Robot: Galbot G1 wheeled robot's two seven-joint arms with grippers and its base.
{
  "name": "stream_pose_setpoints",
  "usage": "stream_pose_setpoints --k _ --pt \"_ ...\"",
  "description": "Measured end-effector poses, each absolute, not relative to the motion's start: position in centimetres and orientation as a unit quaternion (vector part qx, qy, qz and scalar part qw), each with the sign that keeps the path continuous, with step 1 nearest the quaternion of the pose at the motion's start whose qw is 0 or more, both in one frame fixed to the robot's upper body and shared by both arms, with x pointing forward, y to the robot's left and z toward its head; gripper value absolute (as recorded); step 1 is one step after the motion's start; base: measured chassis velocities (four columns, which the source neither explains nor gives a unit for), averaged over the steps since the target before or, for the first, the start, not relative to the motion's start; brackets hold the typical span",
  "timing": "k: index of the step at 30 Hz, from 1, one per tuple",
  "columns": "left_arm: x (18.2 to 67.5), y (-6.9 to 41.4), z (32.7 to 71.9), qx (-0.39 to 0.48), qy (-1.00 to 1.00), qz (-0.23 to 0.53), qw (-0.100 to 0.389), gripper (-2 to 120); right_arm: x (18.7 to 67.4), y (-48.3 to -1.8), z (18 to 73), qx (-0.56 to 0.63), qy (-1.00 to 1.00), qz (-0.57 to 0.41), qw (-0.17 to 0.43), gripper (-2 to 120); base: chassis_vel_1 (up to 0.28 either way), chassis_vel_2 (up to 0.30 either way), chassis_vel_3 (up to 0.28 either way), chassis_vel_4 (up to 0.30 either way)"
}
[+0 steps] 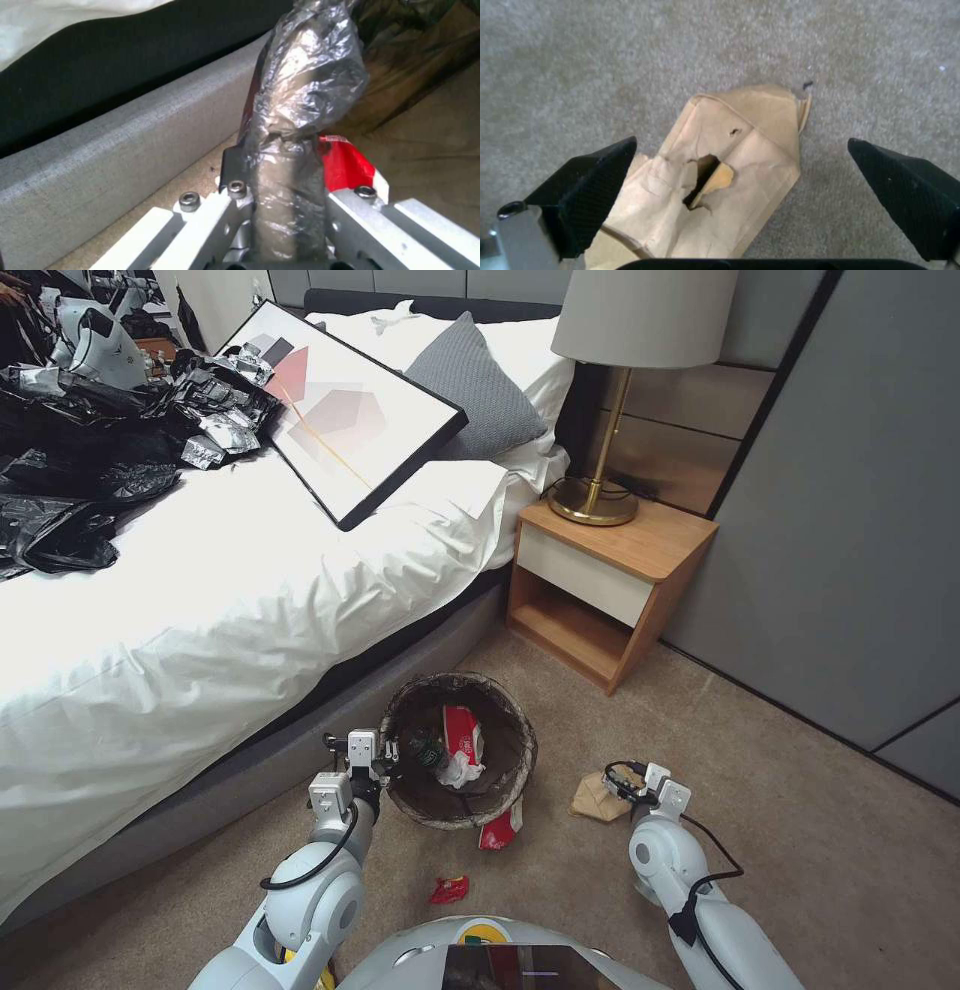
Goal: Pick up the trash bin, then pick up the garbage from the floor and place it into the trash bin.
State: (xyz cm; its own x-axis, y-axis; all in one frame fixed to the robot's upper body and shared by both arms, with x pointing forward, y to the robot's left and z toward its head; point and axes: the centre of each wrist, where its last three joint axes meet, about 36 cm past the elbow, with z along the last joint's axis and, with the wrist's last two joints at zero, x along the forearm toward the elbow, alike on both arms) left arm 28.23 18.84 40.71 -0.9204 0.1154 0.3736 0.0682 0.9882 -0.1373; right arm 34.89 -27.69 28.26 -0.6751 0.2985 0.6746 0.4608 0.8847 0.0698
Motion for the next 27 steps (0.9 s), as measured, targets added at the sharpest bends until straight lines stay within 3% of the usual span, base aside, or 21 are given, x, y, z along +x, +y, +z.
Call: stream_pose_setpoints --k 27 --pt "28.2 18.9 40.7 -0.045 -0.978 0.063 0.193 3 35.7 -25.5 24.9 -0.190 -0.894 -0.131 0.384 100 0.000 0.000 0.000 0.000"
